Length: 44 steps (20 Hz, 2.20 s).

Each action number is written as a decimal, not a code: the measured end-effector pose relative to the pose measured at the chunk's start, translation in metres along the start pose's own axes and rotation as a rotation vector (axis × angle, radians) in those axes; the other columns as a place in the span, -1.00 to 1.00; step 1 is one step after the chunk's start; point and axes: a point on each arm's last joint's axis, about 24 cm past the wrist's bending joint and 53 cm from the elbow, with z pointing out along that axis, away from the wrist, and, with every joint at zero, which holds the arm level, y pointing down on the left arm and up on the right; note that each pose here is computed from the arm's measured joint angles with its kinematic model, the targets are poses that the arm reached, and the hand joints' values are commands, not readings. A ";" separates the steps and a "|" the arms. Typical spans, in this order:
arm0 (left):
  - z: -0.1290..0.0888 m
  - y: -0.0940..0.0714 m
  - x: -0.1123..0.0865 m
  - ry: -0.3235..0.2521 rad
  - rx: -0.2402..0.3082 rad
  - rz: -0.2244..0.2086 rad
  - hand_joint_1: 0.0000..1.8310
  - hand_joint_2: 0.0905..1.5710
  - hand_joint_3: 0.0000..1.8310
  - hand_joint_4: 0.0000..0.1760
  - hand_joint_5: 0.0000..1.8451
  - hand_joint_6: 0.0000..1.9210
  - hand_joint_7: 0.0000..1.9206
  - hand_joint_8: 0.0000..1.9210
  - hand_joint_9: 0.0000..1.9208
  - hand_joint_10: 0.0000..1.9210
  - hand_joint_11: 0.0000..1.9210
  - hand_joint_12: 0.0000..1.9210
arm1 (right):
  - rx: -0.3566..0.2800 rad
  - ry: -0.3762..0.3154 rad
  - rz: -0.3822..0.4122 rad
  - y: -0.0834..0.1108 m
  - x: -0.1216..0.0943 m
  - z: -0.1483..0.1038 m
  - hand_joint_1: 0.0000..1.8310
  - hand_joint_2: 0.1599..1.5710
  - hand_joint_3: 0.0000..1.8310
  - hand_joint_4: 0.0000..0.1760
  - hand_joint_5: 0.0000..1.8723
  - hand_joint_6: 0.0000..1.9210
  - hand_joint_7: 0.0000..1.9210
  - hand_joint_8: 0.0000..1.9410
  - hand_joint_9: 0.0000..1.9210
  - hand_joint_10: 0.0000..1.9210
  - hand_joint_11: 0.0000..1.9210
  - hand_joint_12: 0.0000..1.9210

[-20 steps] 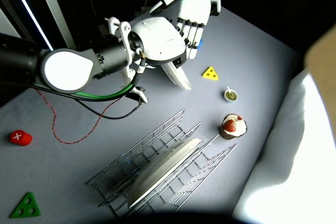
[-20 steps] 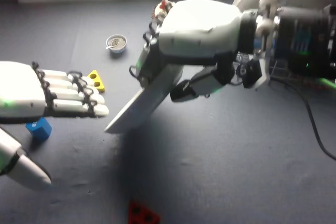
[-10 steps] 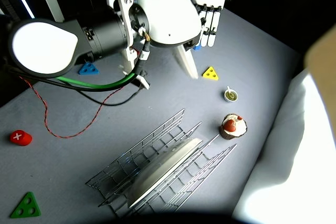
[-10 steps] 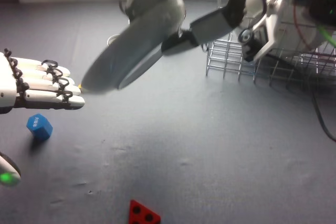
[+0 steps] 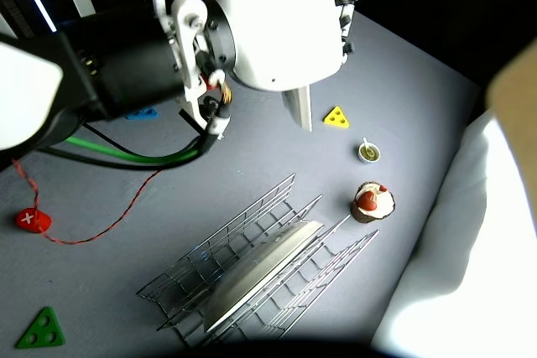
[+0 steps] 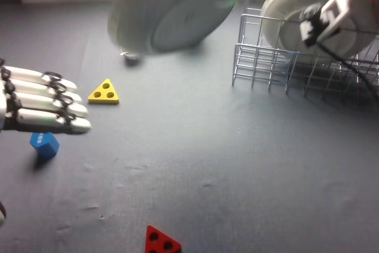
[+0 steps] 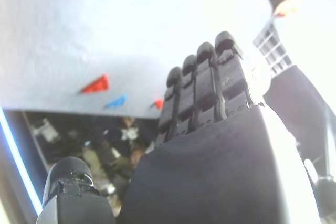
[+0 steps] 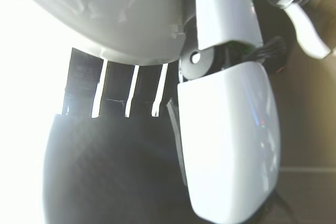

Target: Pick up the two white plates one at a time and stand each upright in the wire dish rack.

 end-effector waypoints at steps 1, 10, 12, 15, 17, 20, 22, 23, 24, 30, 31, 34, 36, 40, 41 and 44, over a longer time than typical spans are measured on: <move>0.001 -0.005 -0.001 -0.001 0.012 0.007 -1.00 0.03 -1.00 -1.00 -0.88 -0.99 -0.89 -0.99 -0.88 -0.99 -0.89 -0.97 | -0.002 -0.015 0.020 0.002 -0.007 -0.001 0.64 0.24 -1.00 -1.00 0.06 -0.05 0.17 -0.49 0.21 -0.33 0.07 0.33; -0.005 -0.010 -0.011 -0.013 -0.004 0.061 -1.00 0.04 -1.00 -1.00 -0.91 -1.00 -0.91 -1.00 -0.89 -1.00 -0.92 -0.99 | 0.073 -0.139 0.159 -0.005 -0.051 -0.024 0.63 0.24 -1.00 -1.00 0.07 -0.10 0.16 -0.48 0.21 -0.31 0.10 0.34; -0.005 -0.010 -0.011 -0.014 -0.011 0.061 -0.99 0.04 -1.00 -1.00 -0.89 -0.99 -0.89 -0.99 -0.87 -0.99 -0.90 -0.98 | 0.066 -0.151 0.183 0.004 -0.058 -0.027 0.63 0.24 -1.00 -1.00 0.07 -0.10 0.16 -0.50 0.21 -0.30 0.10 0.35; -0.004 -0.012 -0.007 0.004 -0.012 0.077 -0.97 0.04 -1.00 -1.00 -0.88 -0.99 -0.88 -0.99 -0.87 -1.00 -0.91 -0.99 | 0.084 -0.182 0.192 0.005 -0.068 -0.037 0.64 0.24 -1.00 -1.00 0.05 -0.06 0.17 -0.53 0.22 -0.33 0.12 0.31; -0.004 -0.016 -0.005 0.008 -0.003 0.079 -0.97 0.04 -1.00 -1.00 -0.90 -1.00 -0.90 -1.00 -0.90 -1.00 -0.93 -1.00 | 0.133 -0.203 0.172 -0.004 -0.075 -0.044 0.63 0.25 -1.00 -1.00 0.03 -0.03 0.15 -0.49 0.21 -0.31 0.12 0.30; -0.006 -0.014 -0.005 0.010 -0.016 0.082 -0.97 0.04 -1.00 -1.00 -0.91 -1.00 -0.90 -1.00 -0.91 -1.00 -0.93 -1.00 | 0.157 -0.223 0.163 -0.008 -0.082 -0.056 0.63 0.25 -1.00 -1.00 0.04 -0.04 0.19 -0.57 0.22 -0.33 0.10 0.35; -0.009 -0.010 -0.008 0.002 -0.035 0.079 -0.94 0.04 -1.00 -1.00 -0.90 -1.00 -0.90 -1.00 -0.92 -1.00 -0.93 -1.00 | 0.163 -0.233 0.168 -0.009 -0.085 -0.059 0.64 0.25 -1.00 -1.00 0.03 0.00 0.14 -0.44 0.21 -0.33 0.06 0.35; -0.007 -0.010 -0.008 0.002 -0.037 0.081 -0.95 0.04 -1.00 -1.00 -0.89 -1.00 -0.89 -0.99 -0.90 -0.99 -0.90 -0.99 | 0.171 -0.231 0.162 -0.011 -0.084 -0.059 0.64 0.25 -1.00 -1.00 0.03 0.01 0.14 -0.43 0.20 -0.33 0.05 0.36; -0.004 -0.014 -0.007 0.003 -0.032 0.080 -0.96 0.04 -1.00 -1.00 -0.89 -1.00 -0.89 -0.99 -0.89 -0.99 -0.89 -0.98 | 0.178 -0.223 0.152 -0.012 -0.081 -0.059 0.64 0.26 -1.00 -1.00 0.03 0.00 0.15 -0.43 0.20 -0.33 0.03 0.39; -0.001 -0.012 -0.003 0.013 -0.057 0.085 -0.95 0.04 -1.00 -1.00 -0.92 -1.00 -0.91 -1.00 -0.92 -1.00 -0.92 -1.00 | 0.206 -0.227 0.113 -0.014 -0.080 -0.070 0.64 0.25 -1.00 -1.00 0.03 -0.07 0.16 -0.41 0.25 -0.39 0.00 0.42; 0.000 -0.011 -0.001 0.021 -0.069 0.093 -0.96 0.04 -1.00 -1.00 -0.90 -0.99 -0.90 -0.99 -0.91 -0.99 -0.90 -0.99 | 0.220 -0.231 0.088 -0.016 -0.082 -0.073 0.64 0.25 -1.00 -1.00 0.04 -0.07 0.17 -0.43 0.25 -0.38 -0.03 0.46; 0.003 -0.016 0.001 0.027 -0.072 0.094 -0.95 0.04 -1.00 -1.00 -0.90 -0.99 -0.90 -1.00 -0.91 -1.00 -0.91 -0.99 | 0.260 -0.223 0.012 -0.022 -0.082 -0.079 0.64 0.24 -1.00 -1.00 0.07 -0.11 0.20 -0.50 0.27 -0.42 0.00 0.43; 0.004 -0.019 0.003 0.031 -0.072 0.096 -0.92 0.04 -1.00 -1.00 -0.91 -1.00 -0.92 -1.00 -0.92 -1.00 -0.92 -1.00 | 0.277 -0.202 -0.015 -0.025 -0.078 -0.080 0.64 0.26 -1.00 -1.00 0.03 -0.04 0.16 -0.42 0.24 -0.37 -0.04 0.47; 0.010 -0.022 0.013 0.068 -0.096 0.128 -0.92 0.03 -1.00 -1.00 -0.89 -0.99 -0.90 -0.98 -0.90 -0.99 -0.89 -0.98 | 0.285 -0.181 -0.011 -0.026 -0.072 -0.082 0.64 0.25 -1.00 -1.00 0.03 -0.11 0.17 -0.41 0.26 -0.38 -0.02 0.47; 0.010 -0.020 0.014 0.071 -0.105 0.131 -0.94 0.04 -1.00 -1.00 -0.89 -0.99 -0.89 -0.99 -0.90 -0.99 -0.89 -0.98 | 0.278 -0.184 0.004 -0.025 -0.072 -0.081 0.64 0.26 -1.00 -1.00 0.03 -0.05 0.14 -0.39 0.23 -0.34 -0.02 0.46; 0.011 -0.019 0.015 0.076 -0.115 0.138 -0.94 0.04 -1.00 -1.00 -0.91 -1.00 -0.92 -1.00 -0.91 -1.00 -0.92 -1.00 | 0.199 -0.216 0.150 -0.013 -0.075 -0.079 0.64 0.27 -1.00 -1.00 0.01 -0.03 0.10 -0.33 0.22 -0.31 -0.03 0.47</move>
